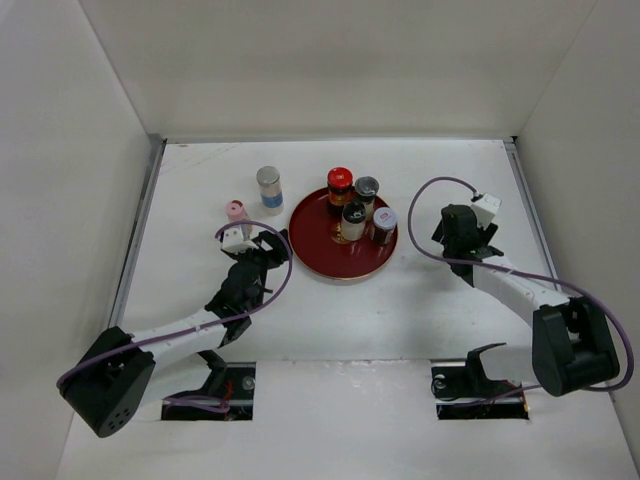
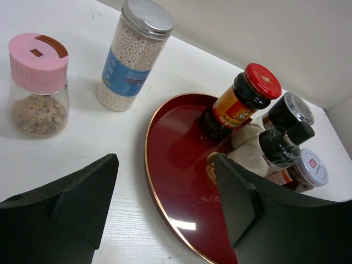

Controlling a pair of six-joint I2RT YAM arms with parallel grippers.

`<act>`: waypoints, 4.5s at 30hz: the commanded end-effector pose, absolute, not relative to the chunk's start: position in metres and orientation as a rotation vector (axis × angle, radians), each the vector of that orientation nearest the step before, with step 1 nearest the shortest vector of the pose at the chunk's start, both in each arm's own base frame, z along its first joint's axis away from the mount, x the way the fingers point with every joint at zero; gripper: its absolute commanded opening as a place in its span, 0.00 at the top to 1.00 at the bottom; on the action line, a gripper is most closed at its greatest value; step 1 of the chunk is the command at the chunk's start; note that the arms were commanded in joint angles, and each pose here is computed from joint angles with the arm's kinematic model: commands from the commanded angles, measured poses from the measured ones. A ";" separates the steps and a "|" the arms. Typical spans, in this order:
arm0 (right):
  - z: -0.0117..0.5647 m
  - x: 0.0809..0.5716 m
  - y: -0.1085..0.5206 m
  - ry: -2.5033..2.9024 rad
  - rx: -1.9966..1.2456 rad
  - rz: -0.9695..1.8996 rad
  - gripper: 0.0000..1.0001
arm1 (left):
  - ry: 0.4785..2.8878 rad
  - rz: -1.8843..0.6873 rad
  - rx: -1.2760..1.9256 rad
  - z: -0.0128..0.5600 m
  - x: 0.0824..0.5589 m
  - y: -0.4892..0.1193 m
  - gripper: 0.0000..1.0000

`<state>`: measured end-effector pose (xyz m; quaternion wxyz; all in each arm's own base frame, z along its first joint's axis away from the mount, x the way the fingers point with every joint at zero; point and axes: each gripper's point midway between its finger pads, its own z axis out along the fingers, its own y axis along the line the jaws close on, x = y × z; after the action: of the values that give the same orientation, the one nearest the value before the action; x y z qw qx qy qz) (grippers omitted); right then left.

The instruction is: Organize the condiment bottles

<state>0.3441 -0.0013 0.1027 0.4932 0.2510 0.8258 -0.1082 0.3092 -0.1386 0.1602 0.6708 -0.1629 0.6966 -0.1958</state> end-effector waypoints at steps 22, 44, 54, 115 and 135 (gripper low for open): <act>0.177 0.302 0.137 1.954 0.280 0.105 0.61 | 1.524 -0.483 -0.385 0.173 0.312 -0.141 0.31; 0.115 0.349 0.251 2.002 -0.100 0.121 0.51 | 1.542 -0.382 -0.396 0.170 0.324 -0.128 0.31; 0.140 0.341 0.242 1.946 -0.071 0.167 0.07 | 1.581 -0.294 -0.423 0.217 0.331 -0.123 0.20; 0.219 0.304 0.206 1.652 0.137 0.499 0.06 | 1.734 -0.239 -0.074 0.266 0.406 -0.235 0.57; 0.213 0.309 0.200 1.666 0.160 0.486 0.05 | 1.802 -0.172 -0.026 0.197 0.433 -0.252 0.35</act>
<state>0.3045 0.1975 0.1971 0.6298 0.0561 0.7503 0.1931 0.4236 -0.2482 0.1625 0.5702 0.0154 0.8201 -0.0444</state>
